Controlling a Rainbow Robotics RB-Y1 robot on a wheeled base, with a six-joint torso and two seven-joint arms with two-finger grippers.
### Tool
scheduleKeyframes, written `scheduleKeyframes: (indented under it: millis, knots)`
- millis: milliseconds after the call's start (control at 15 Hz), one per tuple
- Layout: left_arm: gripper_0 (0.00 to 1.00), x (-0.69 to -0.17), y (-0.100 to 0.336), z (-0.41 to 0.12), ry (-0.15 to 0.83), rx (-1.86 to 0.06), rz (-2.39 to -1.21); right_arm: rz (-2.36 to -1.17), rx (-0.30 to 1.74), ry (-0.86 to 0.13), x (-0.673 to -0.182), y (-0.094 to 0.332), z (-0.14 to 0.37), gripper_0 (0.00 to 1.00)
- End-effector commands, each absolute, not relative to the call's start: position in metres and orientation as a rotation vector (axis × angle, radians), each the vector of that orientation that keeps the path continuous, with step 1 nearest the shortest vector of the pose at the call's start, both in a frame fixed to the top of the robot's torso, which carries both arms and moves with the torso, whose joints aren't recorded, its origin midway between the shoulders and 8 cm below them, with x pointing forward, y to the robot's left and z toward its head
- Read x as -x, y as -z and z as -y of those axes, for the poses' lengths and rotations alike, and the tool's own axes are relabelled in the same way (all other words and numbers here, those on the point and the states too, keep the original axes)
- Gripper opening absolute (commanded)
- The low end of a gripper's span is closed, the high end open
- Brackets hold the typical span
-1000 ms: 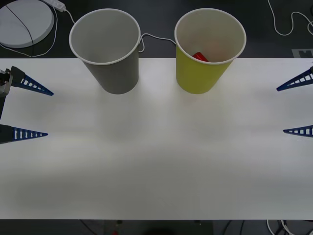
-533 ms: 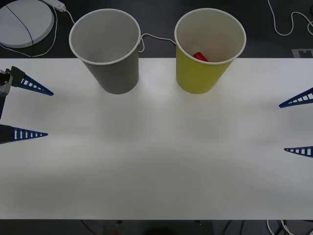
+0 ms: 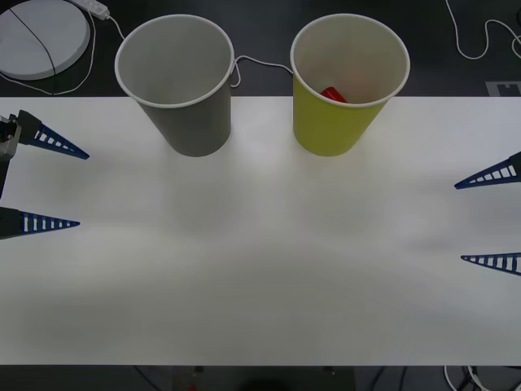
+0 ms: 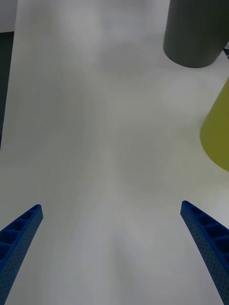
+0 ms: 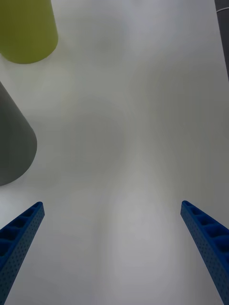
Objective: Put the can into the green bin and the plastic bottle into the gray bin
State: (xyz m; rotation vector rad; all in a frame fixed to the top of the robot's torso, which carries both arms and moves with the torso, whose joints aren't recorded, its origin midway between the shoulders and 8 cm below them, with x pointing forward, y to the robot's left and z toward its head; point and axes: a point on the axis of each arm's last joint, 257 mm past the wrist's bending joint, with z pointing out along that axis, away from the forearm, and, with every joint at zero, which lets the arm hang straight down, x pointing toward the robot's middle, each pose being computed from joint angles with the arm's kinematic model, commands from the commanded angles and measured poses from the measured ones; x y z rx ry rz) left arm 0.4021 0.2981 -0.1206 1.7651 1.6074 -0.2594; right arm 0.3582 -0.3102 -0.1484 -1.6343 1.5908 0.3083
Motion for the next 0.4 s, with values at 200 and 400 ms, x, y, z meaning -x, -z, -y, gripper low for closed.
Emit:
scheduleKeyframes:
  millis: [200,400]
  knots:
    - [1.0,-0.4021,0.1206,-0.2981,0.259,-1.765,-1.607,-1.596,1.641,-0.302,-0.3583,0.1511,0.3111,1.0]
    - [1.0,-0.4021,0.1206,-0.2981,0.259,-1.765,-1.607,-1.596,1.641,-0.302,-0.3583,0.1511,0.3111,1.0]
